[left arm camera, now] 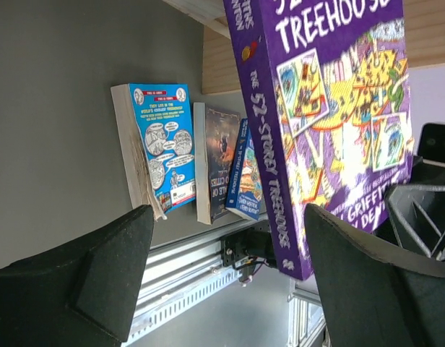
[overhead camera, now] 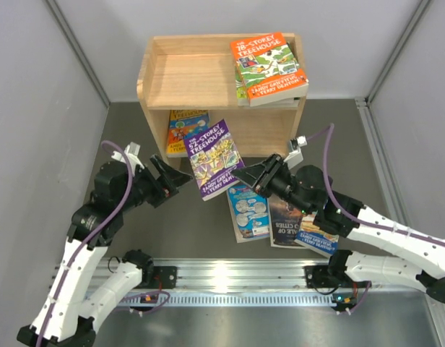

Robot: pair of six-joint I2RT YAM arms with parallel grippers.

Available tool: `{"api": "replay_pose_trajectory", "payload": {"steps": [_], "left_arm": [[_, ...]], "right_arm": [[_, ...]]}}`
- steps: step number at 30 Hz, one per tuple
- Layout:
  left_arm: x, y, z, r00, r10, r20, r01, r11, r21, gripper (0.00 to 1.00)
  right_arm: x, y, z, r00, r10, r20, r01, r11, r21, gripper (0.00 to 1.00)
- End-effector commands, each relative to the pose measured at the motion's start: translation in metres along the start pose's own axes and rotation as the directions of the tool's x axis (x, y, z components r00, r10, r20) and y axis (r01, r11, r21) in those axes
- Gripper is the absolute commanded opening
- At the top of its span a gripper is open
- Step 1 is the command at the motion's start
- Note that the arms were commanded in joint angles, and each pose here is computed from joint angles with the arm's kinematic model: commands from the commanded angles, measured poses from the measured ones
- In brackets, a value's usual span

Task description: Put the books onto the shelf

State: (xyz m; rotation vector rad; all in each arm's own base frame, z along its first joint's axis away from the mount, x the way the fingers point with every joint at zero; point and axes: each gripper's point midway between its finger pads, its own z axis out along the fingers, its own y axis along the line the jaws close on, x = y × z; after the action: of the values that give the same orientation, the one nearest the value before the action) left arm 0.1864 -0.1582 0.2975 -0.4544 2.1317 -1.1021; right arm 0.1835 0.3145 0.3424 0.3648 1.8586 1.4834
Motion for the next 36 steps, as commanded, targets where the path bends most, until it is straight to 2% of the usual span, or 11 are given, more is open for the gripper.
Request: {"api": "replay_pose_trajectory", "payload": {"steps": [1, 7, 12, 15, 26, 36], "left_arm": [[-0.001, -0.005, -0.012, 1.000, 0.009, 0.027, -0.010, 1.000, 0.014, 0.89], [-0.001, -0.004, -0.024, 0.999, 0.040, 0.033, -0.039, 0.999, -0.012, 0.90], [0.000, -0.001, -0.027, 0.998, 0.049, 0.037, -0.048, 0.999, -0.022, 0.90], [0.000, -0.002, -0.025, 0.998, 0.043, 0.034, -0.043, 0.999, -0.013, 0.90], [0.000, -0.006, -0.026, 0.999, 0.039, 0.027, -0.039, 0.999, -0.005, 0.90], [0.007, -0.003, -0.032, 0.999, 0.045, -0.003, -0.045, 0.999, -0.018, 0.90]], "right_arm": [[-0.049, 0.073, -0.012, 0.980, 0.138, 0.141, -0.096, 0.958, -0.271, 0.00], [-0.064, 0.084, -0.025, 0.966, 0.214, 0.146, -0.145, 0.914, -0.379, 0.00], [-0.074, 0.088, -0.040, 0.961, 0.219, 0.168, -0.144, 0.917, -0.373, 0.00], [-0.072, 0.083, -0.034, 0.962, 0.216, 0.167, -0.146, 0.923, -0.356, 0.00], [-0.074, 0.070, 0.037, 0.959, 0.206, 0.196, -0.141, 0.943, -0.303, 0.00], [-0.080, 0.057, 0.105, 0.926, 0.280, 0.252, -0.203, 0.934, -0.293, 0.00]]}}
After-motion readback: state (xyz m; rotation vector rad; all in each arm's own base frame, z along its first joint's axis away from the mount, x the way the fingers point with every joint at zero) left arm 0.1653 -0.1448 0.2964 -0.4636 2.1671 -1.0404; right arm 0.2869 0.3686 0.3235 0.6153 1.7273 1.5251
